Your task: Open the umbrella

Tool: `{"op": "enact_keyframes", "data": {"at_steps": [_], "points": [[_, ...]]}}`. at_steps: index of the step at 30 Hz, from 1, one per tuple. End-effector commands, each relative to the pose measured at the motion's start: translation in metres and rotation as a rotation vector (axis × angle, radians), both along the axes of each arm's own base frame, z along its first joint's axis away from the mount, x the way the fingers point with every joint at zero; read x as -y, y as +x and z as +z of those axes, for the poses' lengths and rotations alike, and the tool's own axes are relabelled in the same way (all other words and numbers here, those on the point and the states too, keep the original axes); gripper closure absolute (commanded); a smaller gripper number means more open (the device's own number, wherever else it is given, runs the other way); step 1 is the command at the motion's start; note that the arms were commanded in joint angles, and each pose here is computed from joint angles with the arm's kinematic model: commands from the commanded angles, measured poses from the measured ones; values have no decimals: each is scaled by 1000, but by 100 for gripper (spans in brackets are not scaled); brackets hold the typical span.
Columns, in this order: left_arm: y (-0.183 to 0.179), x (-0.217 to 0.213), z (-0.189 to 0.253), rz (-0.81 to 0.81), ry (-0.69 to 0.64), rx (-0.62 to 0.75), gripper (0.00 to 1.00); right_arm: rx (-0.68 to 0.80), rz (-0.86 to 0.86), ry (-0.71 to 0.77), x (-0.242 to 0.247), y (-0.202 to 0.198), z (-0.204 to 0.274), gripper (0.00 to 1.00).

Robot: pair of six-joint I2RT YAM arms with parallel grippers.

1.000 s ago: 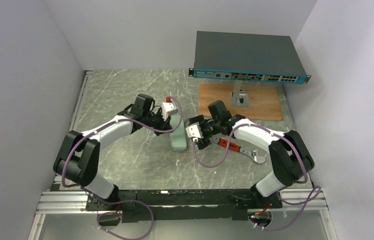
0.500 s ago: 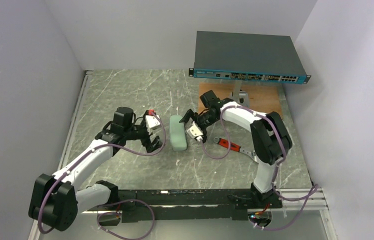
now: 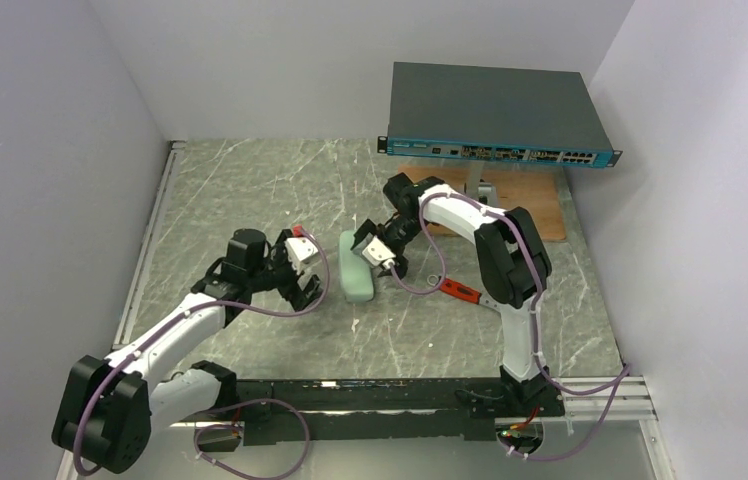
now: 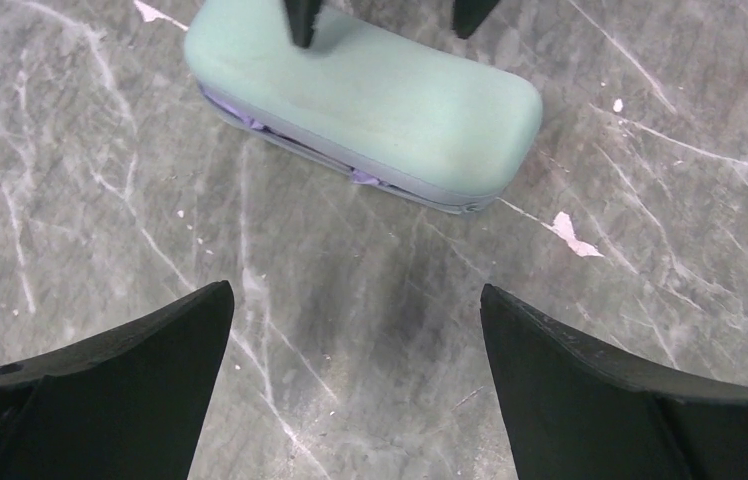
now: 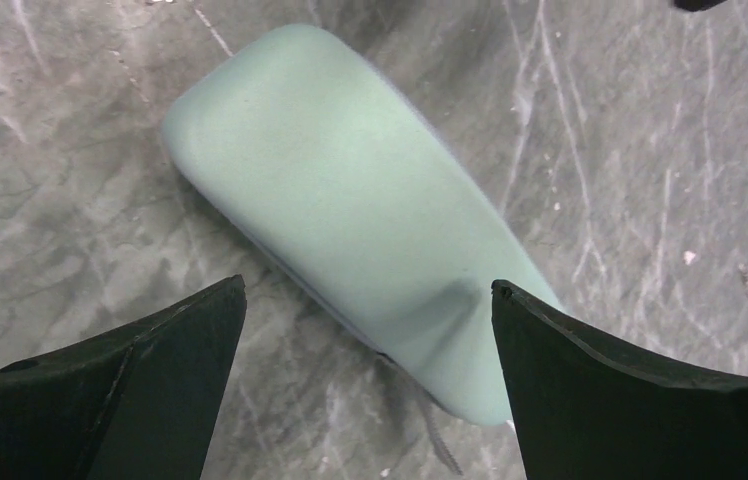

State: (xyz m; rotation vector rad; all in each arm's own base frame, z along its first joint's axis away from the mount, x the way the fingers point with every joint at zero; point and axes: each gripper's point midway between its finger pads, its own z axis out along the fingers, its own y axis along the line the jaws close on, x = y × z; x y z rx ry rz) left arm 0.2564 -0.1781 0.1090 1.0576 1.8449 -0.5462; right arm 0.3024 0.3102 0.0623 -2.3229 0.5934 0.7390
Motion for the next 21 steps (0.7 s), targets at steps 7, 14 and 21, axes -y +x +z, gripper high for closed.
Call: {"op": "enact_keyframes", "data": {"at_steps": [7,14,21], "points": [[-18,36,0,-183,72,72,0,370,335,165,-16,-1,29,6],[19,42,9,182,-68,-210,0,188,6,46,30,-20,58,7],[45,63,28,430,-271,-428,0,53,-425,2,79,-24,77,7]]}}
